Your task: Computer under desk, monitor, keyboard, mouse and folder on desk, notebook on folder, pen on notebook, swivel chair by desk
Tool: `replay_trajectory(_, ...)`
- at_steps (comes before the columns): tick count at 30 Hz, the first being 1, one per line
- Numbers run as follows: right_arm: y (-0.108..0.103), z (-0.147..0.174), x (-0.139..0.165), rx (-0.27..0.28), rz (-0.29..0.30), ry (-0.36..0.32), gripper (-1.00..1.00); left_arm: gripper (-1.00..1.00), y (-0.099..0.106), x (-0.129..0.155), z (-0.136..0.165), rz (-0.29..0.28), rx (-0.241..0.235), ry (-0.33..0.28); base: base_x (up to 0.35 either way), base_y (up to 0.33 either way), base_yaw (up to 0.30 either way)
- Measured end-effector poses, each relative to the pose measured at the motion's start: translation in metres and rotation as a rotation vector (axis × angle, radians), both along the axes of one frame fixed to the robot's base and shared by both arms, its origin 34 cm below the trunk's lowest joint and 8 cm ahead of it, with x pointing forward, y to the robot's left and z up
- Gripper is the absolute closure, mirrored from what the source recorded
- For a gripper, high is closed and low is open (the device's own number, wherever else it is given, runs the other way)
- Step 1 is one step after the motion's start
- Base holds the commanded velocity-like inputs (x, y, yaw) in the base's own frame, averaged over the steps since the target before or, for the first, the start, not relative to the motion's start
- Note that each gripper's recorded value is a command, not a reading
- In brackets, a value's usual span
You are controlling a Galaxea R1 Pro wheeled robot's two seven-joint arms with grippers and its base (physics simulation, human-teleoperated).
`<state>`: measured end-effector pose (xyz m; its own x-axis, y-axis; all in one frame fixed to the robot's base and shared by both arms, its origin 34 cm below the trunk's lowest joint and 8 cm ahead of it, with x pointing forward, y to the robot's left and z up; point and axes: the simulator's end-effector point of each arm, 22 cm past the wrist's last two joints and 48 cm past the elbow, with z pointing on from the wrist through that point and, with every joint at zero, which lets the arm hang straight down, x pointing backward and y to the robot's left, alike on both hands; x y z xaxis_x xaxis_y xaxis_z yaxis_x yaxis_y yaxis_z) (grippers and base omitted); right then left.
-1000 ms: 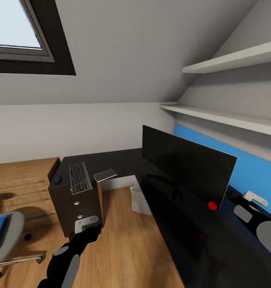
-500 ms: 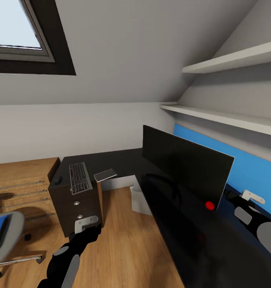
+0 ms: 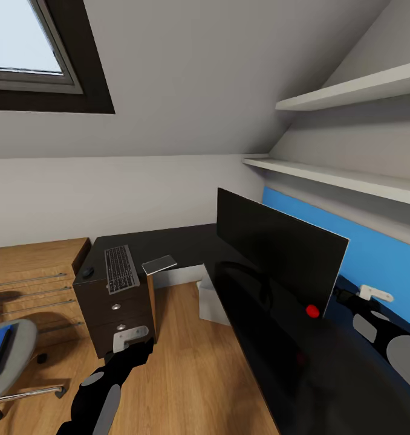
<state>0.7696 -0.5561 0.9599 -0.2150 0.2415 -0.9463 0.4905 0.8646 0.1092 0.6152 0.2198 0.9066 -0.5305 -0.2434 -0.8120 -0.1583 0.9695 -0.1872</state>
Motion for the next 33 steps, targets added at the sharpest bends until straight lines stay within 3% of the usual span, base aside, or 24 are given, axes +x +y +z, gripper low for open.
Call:
replay_trajectory(17,0.024,-0.006,0.008,0.014,0.029,0.002,-1.0,-1.0,0.0,0.0,0.0,0.0,0.0,0.0,-0.096,-0.019,0.0)
replay_trajectory(21,0.023,-0.007,0.007,0.016,0.02,0.006,-1.0,-1.0,-0.001,0.0,-0.001,-0.003,0.0,0.002,0.002,-0.265,0.0)
replay_trajectory(24,0.012,-0.008,0.001,0.007,-0.038,0.019,-1.0,-1.0,-0.002,-0.001,-0.003,-0.005,0.001,0.006,0.011,-0.137,0.0)
replay_trajectory(27,0.009,-0.008,-0.002,0.003,-0.056,0.023,-1.0,-1.0,-0.002,-0.001,-0.003,-0.005,0.001,0.007,0.119,-0.053,0.0)
replay_trajectory(33,0.017,-0.009,0.001,0.005,-0.053,0.022,-1.0,-1.0,-0.002,-0.001,-0.003,-0.005,0.001,0.007,0.177,-0.013,0.0)
